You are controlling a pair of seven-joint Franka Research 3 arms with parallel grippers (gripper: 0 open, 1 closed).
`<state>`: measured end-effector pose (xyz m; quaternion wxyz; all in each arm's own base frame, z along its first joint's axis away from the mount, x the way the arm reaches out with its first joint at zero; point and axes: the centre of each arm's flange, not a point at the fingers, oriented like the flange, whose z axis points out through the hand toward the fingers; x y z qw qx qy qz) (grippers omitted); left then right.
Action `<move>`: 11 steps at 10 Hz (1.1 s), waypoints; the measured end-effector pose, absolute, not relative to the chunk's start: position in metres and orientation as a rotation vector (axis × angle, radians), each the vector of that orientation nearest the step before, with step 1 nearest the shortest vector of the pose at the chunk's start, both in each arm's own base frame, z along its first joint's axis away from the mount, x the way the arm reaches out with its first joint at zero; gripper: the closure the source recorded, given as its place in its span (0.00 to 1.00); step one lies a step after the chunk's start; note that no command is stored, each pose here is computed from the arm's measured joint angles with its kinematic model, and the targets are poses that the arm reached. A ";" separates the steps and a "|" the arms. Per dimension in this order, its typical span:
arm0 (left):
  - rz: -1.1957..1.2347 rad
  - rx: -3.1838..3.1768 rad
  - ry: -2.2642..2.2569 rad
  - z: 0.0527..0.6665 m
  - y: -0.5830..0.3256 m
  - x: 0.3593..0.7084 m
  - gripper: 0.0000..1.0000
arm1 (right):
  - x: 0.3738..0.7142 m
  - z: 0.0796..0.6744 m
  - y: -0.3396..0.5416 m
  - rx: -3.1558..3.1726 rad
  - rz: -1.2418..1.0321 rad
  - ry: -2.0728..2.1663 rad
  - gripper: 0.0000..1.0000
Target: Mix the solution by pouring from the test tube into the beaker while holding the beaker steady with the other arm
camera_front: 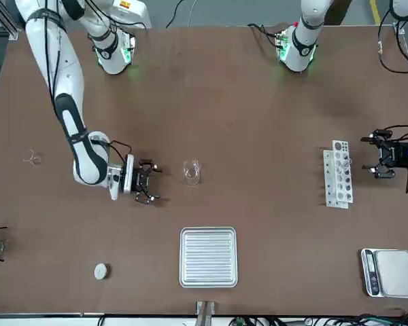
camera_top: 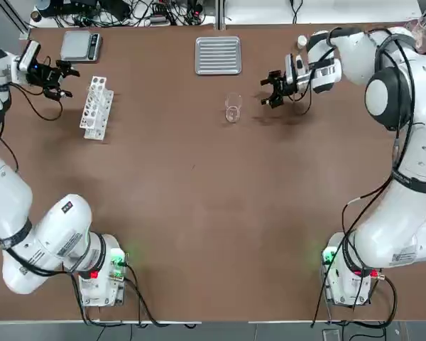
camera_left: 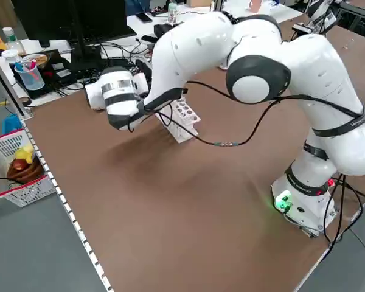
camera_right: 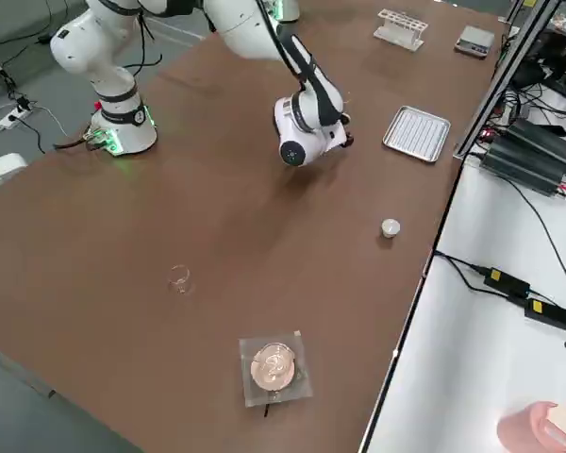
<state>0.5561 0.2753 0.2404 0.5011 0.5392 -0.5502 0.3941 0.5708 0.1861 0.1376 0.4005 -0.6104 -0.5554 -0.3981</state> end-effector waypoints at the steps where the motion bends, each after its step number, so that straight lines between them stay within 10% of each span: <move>1: 0.956 1.298 -1.320 0.230 0.273 0.555 0.03 | 0.562 0.134 0.204 -1.531 -1.031 -1.389 0.00; 11: 1.137 1.240 -1.371 0.177 0.242 0.578 0.20 | 0.530 0.103 0.252 -1.574 -1.043 -1.375 0.00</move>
